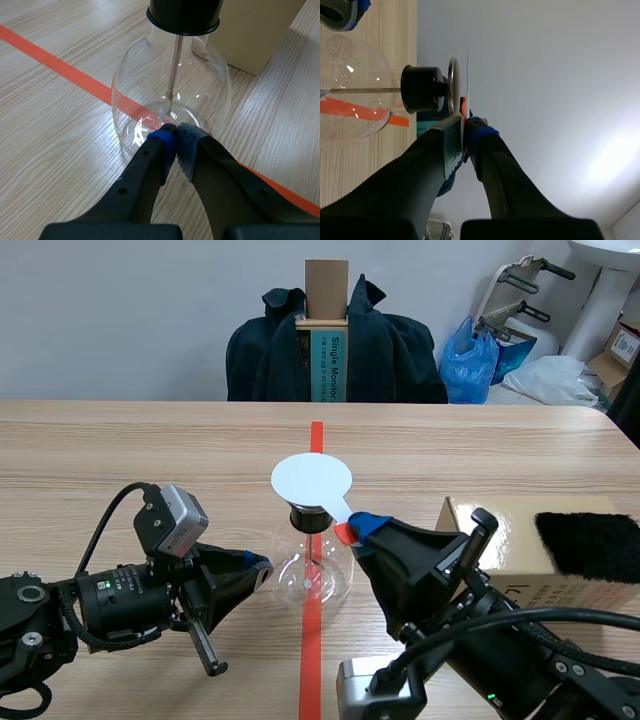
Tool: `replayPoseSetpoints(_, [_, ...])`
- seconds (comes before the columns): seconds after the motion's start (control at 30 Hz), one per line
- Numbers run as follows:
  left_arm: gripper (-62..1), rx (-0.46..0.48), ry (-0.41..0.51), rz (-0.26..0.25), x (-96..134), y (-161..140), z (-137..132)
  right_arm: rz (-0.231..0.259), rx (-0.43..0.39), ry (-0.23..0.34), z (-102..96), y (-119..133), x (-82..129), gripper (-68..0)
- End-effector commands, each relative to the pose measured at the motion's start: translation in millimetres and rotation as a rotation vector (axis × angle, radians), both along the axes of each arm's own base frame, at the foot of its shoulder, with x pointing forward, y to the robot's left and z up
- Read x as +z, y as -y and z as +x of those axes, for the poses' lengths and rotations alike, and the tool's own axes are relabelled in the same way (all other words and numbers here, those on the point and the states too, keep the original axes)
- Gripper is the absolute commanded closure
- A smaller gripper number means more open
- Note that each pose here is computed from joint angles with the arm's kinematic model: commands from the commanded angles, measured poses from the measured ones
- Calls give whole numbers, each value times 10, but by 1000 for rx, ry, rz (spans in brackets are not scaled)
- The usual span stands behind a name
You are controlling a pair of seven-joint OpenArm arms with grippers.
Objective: Do the electroscope experiment.
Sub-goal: 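Move the plate toward and away from the electroscope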
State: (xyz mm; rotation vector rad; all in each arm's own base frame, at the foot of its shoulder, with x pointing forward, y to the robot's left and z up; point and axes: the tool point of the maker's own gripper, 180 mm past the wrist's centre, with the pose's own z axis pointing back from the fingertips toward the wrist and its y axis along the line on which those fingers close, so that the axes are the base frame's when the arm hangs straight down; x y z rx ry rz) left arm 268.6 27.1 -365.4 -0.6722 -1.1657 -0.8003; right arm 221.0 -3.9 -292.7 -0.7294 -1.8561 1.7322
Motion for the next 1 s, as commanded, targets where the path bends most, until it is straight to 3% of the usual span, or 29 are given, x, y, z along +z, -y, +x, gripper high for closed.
replayPoseSetpoints(0.0, [-19, 2, 20, -25, 85, 26, 40, 6, 0, 40, 45, 24, 100, -8])
replayPoseSetpoints(0.17, [-19, 2, 20, -25, 85, 26, 40, 10, -57, 37, 117, 96, 102, -8])
replayPoseSetpoints(0.77, [-19, 2, 20, -25, 85, 26, 40, 41, -515, 11, 537, 801, 99, -8])
replayPoseSetpoints(0.97, [-19, 2, 20, -25, 85, 26, 40, 43, -549, 9, 555, 859, 96, -8])
